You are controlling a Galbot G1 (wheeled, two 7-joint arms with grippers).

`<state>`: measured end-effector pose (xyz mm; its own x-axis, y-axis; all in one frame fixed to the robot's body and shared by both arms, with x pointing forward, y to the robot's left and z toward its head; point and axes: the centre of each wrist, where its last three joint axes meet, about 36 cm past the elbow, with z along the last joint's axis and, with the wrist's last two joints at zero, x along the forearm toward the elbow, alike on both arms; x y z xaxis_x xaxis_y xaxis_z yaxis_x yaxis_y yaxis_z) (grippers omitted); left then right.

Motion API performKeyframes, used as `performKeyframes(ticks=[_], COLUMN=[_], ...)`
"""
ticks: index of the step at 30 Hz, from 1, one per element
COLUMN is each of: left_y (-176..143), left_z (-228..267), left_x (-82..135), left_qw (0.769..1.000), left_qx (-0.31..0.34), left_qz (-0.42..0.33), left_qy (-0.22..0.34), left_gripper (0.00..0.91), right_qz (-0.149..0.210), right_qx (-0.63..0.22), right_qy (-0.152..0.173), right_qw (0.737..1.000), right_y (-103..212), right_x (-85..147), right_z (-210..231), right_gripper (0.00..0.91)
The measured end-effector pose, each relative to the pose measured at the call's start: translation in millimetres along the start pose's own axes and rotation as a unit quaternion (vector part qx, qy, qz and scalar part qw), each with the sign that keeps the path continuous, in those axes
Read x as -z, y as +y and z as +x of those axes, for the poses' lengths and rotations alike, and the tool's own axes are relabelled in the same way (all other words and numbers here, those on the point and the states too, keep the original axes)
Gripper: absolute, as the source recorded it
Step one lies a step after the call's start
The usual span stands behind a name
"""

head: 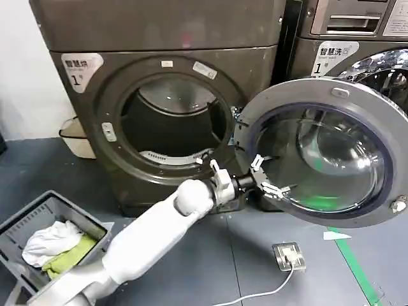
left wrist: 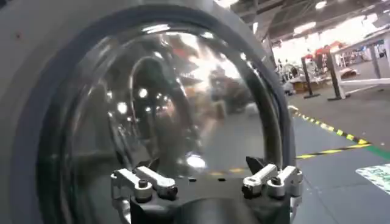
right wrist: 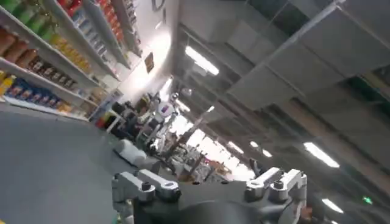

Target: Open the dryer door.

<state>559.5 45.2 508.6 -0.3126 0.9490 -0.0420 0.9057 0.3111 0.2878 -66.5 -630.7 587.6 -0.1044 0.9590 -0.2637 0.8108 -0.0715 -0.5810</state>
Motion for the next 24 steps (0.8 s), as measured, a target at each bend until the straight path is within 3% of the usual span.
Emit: performKeyframes(ticks=[15, 24], left_y=[-42.1, -75.1], left_z=[120.6, 214.6], left_x=[42.6, 72.5], left_qw=[0.998, 0.987], left_qx=[0.059, 0.144], left_qz=[0.024, 0.026], left_qy=[-0.013, 0.065], left_gripper=[0.907, 0.907], right_qz=[-0.052, -0.069], right_qx=[0.023, 0.044], right_qy=[0.012, 0.004], right_qw=[0.998, 0.997], right_y=[9.2, 23.3], right_x=[15.2, 19.9], right_z=[-2.3, 1.3], right_gripper=[0.907, 0.907])
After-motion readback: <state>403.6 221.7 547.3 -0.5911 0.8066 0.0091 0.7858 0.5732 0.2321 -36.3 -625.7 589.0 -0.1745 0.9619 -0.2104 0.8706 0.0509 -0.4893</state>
